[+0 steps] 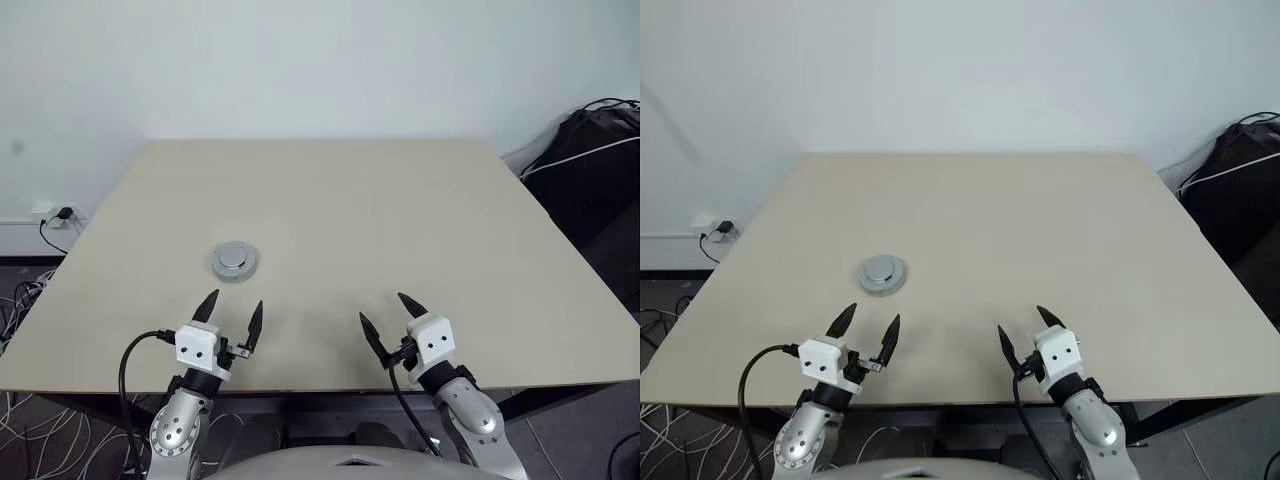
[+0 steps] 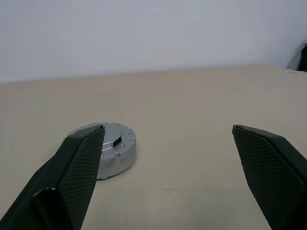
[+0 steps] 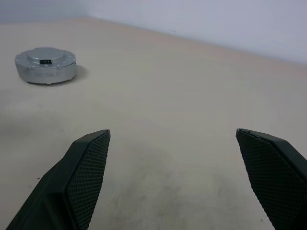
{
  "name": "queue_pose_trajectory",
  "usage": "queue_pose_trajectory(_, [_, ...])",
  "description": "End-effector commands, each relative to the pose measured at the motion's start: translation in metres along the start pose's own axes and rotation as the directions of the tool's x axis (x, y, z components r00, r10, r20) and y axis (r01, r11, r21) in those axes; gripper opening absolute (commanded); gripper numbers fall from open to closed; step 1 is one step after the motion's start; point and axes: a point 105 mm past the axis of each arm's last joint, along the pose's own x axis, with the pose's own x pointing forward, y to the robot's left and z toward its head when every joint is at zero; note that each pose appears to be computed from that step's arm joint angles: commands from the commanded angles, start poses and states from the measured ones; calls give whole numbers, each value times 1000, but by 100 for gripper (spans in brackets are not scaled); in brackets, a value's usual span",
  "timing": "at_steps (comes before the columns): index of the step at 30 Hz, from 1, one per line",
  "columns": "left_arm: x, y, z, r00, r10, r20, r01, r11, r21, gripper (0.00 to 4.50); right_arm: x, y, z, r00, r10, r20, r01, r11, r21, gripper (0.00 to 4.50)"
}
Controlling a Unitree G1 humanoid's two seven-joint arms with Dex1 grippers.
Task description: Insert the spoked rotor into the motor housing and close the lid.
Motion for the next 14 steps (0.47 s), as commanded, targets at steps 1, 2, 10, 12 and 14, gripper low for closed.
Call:
queue_pose_trajectory(1, [5, 0, 11, 999, -8, 53, 7, 1000, 20, 448, 2, -7, 9, 998, -25, 51, 25, 1000, -2, 450])
queue_pose_trajectory(2, [6, 0, 11, 999, -9, 54, 8, 1000, 20, 448, 2, -7, 8, 998, -25, 51, 25, 1000, -1, 450])
queue_pose_trajectory(10, [7, -3, 11, 999, -13, 52, 12, 1000, 9, 448, 4, -5, 5, 999, -19, 49, 19, 1000, 7, 450])
queue_pose_trajectory(12, [7, -3, 10, 999, -14, 50, 14, 1000, 7, 448, 4, -4, 4, 999, -17, 47, 17, 1000, 8, 450])
queue_pose_trajectory(14, [7, -4, 10, 999, -16, 49, 16, 1000, 5, 448, 4, -3, 3, 999, -16, 46, 15, 1000, 10, 450])
